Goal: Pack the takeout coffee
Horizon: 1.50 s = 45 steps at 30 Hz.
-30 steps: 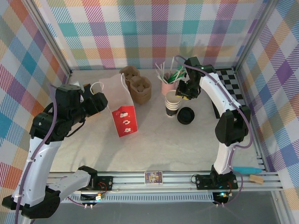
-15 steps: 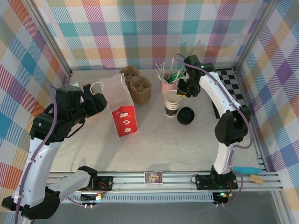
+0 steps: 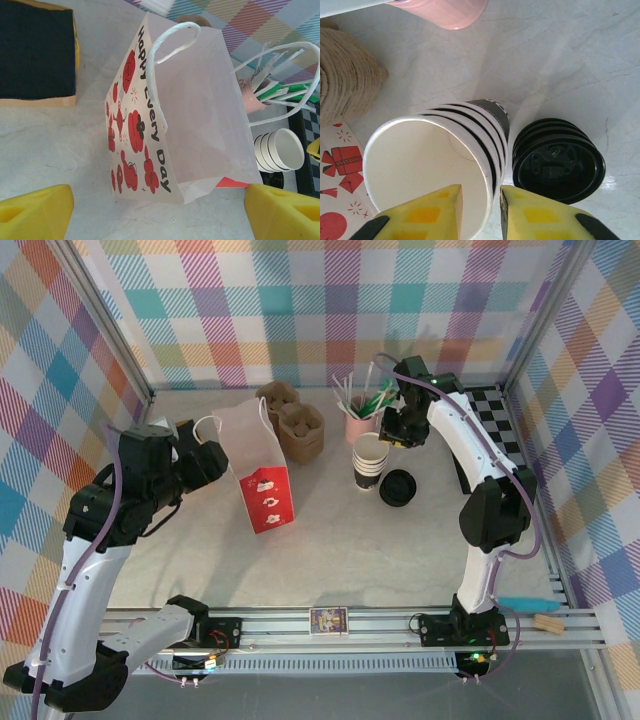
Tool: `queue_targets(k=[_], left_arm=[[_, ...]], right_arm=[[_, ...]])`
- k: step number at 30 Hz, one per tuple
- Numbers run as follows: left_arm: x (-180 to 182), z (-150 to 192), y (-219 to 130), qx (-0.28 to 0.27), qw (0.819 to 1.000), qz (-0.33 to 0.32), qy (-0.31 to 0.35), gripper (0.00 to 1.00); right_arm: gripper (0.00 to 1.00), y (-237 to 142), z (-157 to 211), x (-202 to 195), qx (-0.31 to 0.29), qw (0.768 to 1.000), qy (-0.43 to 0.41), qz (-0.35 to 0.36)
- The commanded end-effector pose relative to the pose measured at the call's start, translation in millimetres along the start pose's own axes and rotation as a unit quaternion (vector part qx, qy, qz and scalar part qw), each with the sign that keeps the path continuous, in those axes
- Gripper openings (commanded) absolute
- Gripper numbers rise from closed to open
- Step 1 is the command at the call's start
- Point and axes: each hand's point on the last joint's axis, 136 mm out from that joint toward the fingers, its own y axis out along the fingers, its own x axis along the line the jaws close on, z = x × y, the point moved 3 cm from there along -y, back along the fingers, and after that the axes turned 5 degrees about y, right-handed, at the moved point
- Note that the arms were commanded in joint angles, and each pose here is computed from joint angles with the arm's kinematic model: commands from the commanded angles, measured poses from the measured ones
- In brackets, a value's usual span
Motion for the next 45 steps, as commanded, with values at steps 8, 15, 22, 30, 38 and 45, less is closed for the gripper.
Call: queue_targets(k=[8,15,22,30,38,45], left_arm=[[5.1,1.4,-2.1,-0.003,1.000,-0.007,0.007,0.88],[5.9,2.9,-1.6,-0.003,1.000,-0.007,0.007,0.88],[7.6,5.2,-0.3,-0.001,1.000,-0.010,0.006,0.88],[7.4,3.2,-0.7,-0.005,1.000,-0.011,0.007,0.88],[5.7,0.5,-1.8,-0.010,1.000,-0.008,0.007,0.88],[5.1,-1.8,-3.7,-0.016,1.000,-0.005,0.007,0.88]], right_arm=[[0.32,9.1,6.6,1.5,0.021,1.000,0.000,0.007],[0.31,19.0,8.2,2.3,0.033,0.999,-0.001,0.011],[0.27,23.2,8.9,3.2,0.036,0.999,-0.003,0.014],[0.13,22.3,8.6,3.7,0.032,0.999,-0.006,0.016],[0.03,15.8,6.4,5.6,0.026,1.000,-0.009,0.014],[0.01,1.4,1.8,12.5,0.015,1.000,-0.014,0.005]])
